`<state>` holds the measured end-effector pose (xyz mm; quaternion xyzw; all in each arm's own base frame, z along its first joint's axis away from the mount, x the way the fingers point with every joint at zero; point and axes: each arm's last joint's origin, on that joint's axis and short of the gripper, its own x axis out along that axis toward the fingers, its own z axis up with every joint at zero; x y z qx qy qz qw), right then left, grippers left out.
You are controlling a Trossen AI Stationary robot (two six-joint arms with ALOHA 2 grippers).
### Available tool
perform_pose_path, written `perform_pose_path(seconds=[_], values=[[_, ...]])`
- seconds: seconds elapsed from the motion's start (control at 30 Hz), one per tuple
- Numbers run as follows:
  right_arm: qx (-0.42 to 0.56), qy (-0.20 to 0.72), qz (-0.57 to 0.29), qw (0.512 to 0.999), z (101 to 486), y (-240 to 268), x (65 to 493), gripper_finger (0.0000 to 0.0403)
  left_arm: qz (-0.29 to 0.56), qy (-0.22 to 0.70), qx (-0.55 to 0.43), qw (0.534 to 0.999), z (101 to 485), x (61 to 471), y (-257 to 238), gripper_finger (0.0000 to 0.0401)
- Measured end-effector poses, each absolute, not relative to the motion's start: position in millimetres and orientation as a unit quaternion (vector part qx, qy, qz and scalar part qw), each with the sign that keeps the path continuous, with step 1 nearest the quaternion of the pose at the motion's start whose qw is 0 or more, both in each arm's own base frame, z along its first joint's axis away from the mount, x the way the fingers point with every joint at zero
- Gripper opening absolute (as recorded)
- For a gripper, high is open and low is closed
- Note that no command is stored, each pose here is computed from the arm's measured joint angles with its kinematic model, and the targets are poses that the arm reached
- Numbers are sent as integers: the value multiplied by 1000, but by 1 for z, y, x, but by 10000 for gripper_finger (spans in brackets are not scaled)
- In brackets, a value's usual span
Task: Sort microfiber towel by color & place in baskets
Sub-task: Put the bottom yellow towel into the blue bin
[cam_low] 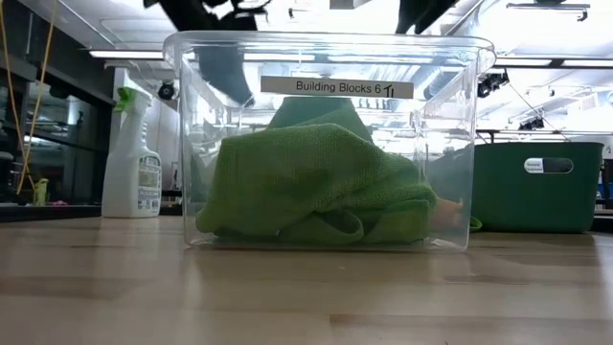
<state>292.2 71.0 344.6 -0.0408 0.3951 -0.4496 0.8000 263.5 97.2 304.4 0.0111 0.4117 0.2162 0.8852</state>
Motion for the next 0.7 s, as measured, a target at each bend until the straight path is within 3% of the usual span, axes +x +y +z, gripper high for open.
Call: perform_pose_path(seconds=[0.23, 0.53, 0.7], values=[[-34, 438, -472, 764, 343, 30, 299, 232, 159, 359, -32, 919, 331, 261, 92, 232], [-37, 458, -472, 752, 343, 15, 301, 232, 129, 501, -41, 855, 253, 232, 82, 232], [-35, 452, -471, 757, 343, 16, 302, 232, 117, 493, 19, 862, 235, 233, 82, 229]])
